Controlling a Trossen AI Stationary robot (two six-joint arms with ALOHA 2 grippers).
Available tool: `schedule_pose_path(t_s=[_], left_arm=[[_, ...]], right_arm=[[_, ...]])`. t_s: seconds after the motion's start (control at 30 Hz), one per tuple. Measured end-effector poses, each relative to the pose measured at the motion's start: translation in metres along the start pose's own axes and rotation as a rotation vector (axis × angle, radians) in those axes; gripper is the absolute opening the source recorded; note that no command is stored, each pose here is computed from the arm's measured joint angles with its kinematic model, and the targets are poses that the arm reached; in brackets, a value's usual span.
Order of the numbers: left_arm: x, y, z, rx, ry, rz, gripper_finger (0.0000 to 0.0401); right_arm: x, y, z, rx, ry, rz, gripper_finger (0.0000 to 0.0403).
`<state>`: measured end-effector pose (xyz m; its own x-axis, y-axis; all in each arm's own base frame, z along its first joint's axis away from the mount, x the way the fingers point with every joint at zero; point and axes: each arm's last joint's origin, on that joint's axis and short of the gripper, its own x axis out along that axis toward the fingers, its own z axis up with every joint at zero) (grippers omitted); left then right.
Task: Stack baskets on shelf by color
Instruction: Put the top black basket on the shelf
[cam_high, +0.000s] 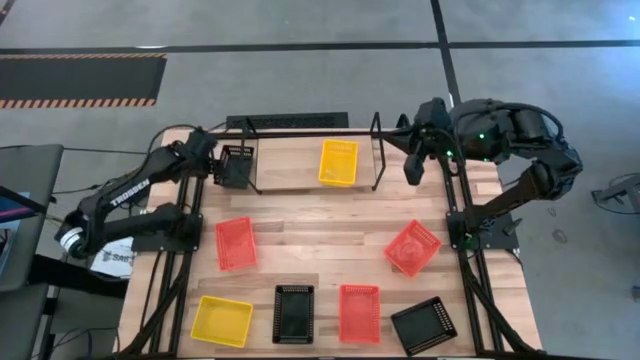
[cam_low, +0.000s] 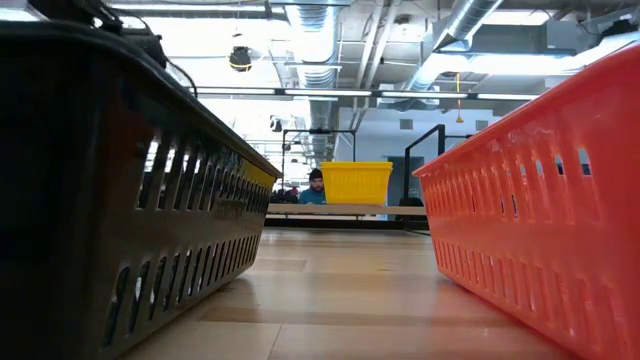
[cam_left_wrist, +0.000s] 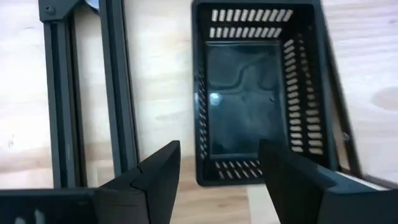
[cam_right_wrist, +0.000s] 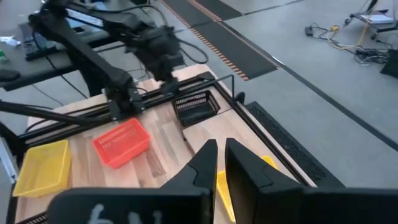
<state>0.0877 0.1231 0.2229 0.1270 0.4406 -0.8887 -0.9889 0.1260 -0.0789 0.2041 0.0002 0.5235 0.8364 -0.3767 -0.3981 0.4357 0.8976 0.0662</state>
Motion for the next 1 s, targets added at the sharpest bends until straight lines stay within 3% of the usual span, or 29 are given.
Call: schedule_pose_path(t_s=[0.23, 0.4, 0.6, 0.73, 0.87, 1.0], left_arm=[[0.033, 0.007, 0.015, 0.021, 0.140, 0.002, 0.0203], [0.055, 0.002, 0.025, 0.035, 0.154, -0.027, 0.0203], [0.062, 0.000, 0.021, 0.080, 0.196, 0.048, 0.0192], [0.062, 0.000, 0.021, 0.084, 0.196, 0.055, 0.0134], [0.062, 0.000, 0.021, 0.086, 0.200, 0.054, 0.0030], [0.062, 0.000, 0.021, 0.088, 0.201, 0.052, 0.0006]], right_arm=[[-0.001, 0.002, 0.000, -0.003, -0.003, 0.011, 0.0054], [-0.002, 0.002, 0.000, 0.000, -0.007, 0.012, 0.0054], [-0.002, 0.002, 0.001, 0.003, -0.013, 0.013, 0.0054], [-0.002, 0.002, 0.001, 0.003, -0.015, 0.014, 0.0054], [-0.002, 0.002, 0.001, 0.004, -0.017, 0.014, 0.0054], [-0.002, 0.002, 0.001, 0.004, -0.017, 0.014, 0.0054]])
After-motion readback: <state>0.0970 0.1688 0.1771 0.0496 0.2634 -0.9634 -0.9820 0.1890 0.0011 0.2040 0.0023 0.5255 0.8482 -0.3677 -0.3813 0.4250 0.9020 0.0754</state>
